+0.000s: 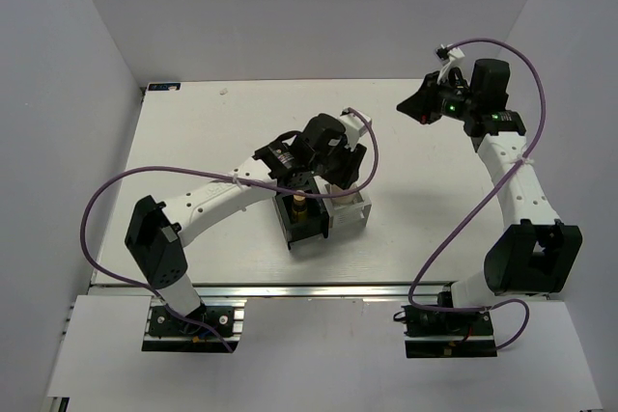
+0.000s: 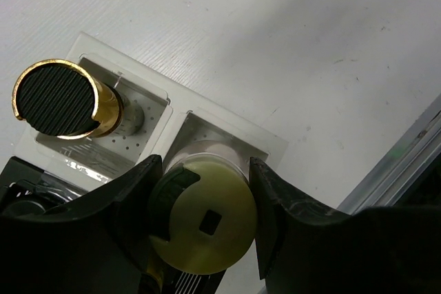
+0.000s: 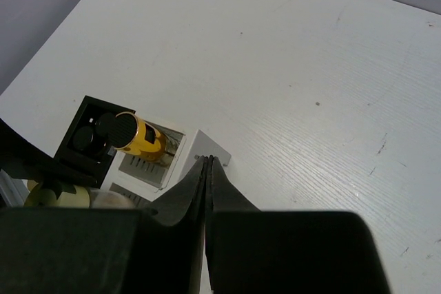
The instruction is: Organize the condiment bottles
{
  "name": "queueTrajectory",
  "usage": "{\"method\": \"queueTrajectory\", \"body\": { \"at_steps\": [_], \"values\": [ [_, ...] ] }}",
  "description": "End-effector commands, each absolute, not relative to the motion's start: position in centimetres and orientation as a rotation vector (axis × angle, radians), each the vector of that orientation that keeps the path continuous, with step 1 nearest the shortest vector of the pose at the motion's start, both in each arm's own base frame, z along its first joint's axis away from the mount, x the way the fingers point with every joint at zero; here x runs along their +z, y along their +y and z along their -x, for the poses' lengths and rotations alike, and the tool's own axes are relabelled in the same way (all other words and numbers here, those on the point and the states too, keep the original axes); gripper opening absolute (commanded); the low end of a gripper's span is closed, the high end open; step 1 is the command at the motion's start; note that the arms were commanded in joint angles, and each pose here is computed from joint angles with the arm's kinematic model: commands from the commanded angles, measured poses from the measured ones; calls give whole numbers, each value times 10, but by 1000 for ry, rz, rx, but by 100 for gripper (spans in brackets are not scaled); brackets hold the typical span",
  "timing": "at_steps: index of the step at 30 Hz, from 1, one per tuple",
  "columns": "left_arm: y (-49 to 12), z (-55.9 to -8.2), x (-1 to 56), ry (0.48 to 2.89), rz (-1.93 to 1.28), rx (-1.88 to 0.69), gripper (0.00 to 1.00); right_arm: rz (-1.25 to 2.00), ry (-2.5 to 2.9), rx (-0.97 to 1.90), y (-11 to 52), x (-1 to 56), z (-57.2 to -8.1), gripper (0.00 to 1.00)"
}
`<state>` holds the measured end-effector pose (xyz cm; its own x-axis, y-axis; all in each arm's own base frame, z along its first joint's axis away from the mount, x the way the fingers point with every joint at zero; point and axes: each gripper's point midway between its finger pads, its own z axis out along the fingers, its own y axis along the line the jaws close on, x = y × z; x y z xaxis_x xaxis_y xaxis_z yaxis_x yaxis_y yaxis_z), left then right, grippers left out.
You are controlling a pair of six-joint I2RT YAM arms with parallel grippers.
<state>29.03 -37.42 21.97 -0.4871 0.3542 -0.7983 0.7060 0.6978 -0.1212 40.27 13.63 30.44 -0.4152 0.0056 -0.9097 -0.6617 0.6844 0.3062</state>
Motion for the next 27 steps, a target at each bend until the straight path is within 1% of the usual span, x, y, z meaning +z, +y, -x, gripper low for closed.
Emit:
{"method": "queueTrajectory", "body": {
  "at_steps": [1, 8, 9, 11, 12, 13, 14, 15, 16, 20, 22, 23, 25, 26, 27],
  "values": [
    [-381, -300, 228, 2048, -773, -553, 0, 526, 1829, 804, 135, 316, -398, 0],
    [-386, -304, 203, 2068, -793, -504, 0, 532, 1836, 805, 135, 311, -395, 0],
    [-387, -303, 202, 2069, -799, -503, 2, 532, 1837, 804, 135, 310, -395, 0],
    [-387, -302, 198, 2075, -803, -496, 13, 535, 1838, 804, 135, 309, -394, 0],
    [-387, -300, 195, 2080, -806, -489, 21, 534, 1841, 805, 135, 308, -393, 1],
    [-386, -299, 195, 2081, -805, -489, 35, 534, 1841, 802, 135, 308, -394, 2],
    [-386, -299, 194, 2082, -805, -487, 40, 535, 1842, 804, 135, 307, -393, 3],
    [-386, -297, 194, 2081, -806, -492, 47, 535, 1844, 807, 135, 306, -393, 4],
    [-385, -296, 191, 2088, -810, -487, 58, 533, 1845, 808, 135, 306, -393, 6],
    [-383, -291, 194, 2086, -806, -494, 73, 534, 1852, 816, 136, 303, -393, 10],
    [-382, -289, 199, 2081, -799, -504, 78, 537, 1854, 819, 136, 303, -392, 12],
    [-382, -289, 202, 2077, -797, -513, 84, 539, 1853, 819, 136, 303, -392, 13],
    [-384, -287, 209, 2065, -788, -531, 86, 547, 1853, 829, 138, 303, -390, 16],
    [-385, -286, 221, 2047, -780, -550, 87, 548, 1852, 831, 137, 304, -389, 22],
    [-386, -285, 228, 2037, -772, -563, 88, 573, 1840, 826, 138, 305, -389, 25]
  ]
}}
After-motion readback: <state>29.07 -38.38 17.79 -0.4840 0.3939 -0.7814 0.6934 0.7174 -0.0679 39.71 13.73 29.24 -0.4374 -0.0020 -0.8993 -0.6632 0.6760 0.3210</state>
